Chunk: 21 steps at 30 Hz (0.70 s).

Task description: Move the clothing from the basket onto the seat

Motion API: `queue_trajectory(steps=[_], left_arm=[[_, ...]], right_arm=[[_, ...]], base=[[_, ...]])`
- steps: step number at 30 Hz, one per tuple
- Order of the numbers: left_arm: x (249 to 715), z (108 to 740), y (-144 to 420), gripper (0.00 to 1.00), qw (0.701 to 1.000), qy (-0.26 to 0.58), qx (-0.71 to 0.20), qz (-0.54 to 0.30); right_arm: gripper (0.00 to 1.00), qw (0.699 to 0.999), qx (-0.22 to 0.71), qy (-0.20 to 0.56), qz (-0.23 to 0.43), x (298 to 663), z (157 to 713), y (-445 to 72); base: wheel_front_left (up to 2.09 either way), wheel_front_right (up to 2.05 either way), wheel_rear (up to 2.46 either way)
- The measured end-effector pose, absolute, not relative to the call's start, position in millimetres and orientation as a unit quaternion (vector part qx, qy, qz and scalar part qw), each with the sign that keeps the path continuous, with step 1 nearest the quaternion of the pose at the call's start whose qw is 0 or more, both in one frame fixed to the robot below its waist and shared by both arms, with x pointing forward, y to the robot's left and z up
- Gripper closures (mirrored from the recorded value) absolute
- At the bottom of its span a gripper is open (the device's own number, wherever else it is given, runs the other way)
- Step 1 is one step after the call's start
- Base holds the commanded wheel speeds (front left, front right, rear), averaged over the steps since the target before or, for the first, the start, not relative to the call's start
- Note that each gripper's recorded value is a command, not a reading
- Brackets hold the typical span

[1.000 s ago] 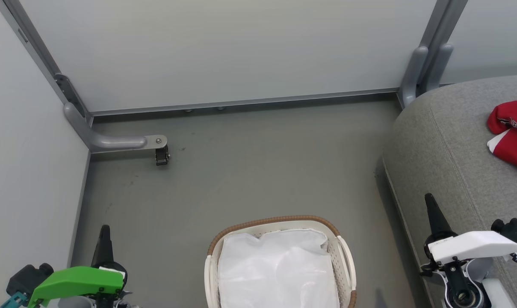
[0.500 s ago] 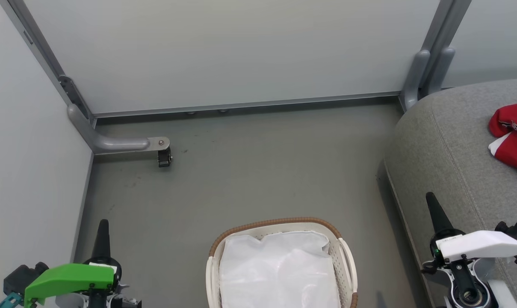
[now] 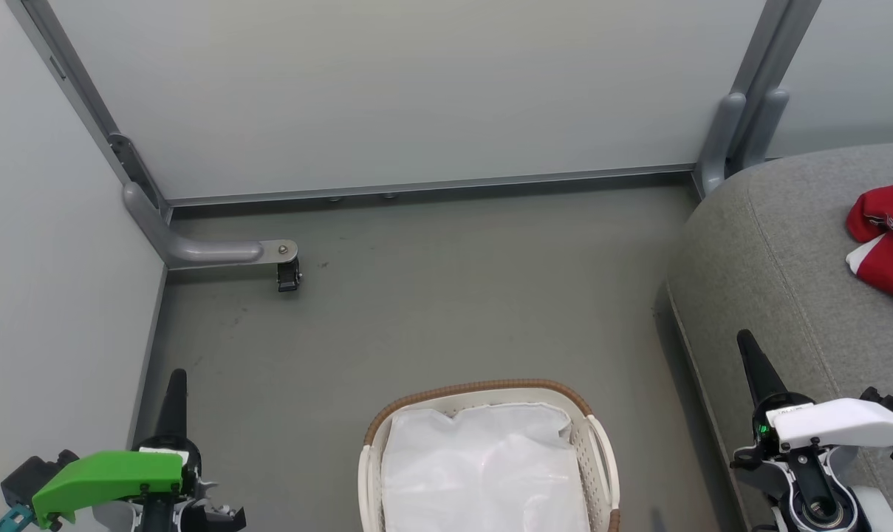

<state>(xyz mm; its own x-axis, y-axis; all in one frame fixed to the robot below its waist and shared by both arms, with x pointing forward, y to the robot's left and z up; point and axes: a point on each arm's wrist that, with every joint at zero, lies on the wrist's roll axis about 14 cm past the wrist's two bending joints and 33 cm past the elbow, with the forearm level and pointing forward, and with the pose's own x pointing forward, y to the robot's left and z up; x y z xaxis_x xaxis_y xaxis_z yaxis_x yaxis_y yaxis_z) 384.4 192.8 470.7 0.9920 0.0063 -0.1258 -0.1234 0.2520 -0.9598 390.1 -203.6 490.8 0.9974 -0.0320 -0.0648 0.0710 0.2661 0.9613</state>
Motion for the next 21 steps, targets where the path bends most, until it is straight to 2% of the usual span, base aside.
queue_trajectory(steps=[21], left_arm=[[386,490,196,1.0,0.741,0.024,-0.671,0.021]], right_arm=[[1.0,0.744,0.668,0.007,-0.014,390,501,-201]], base=[[0.0,0.0,0.0]])
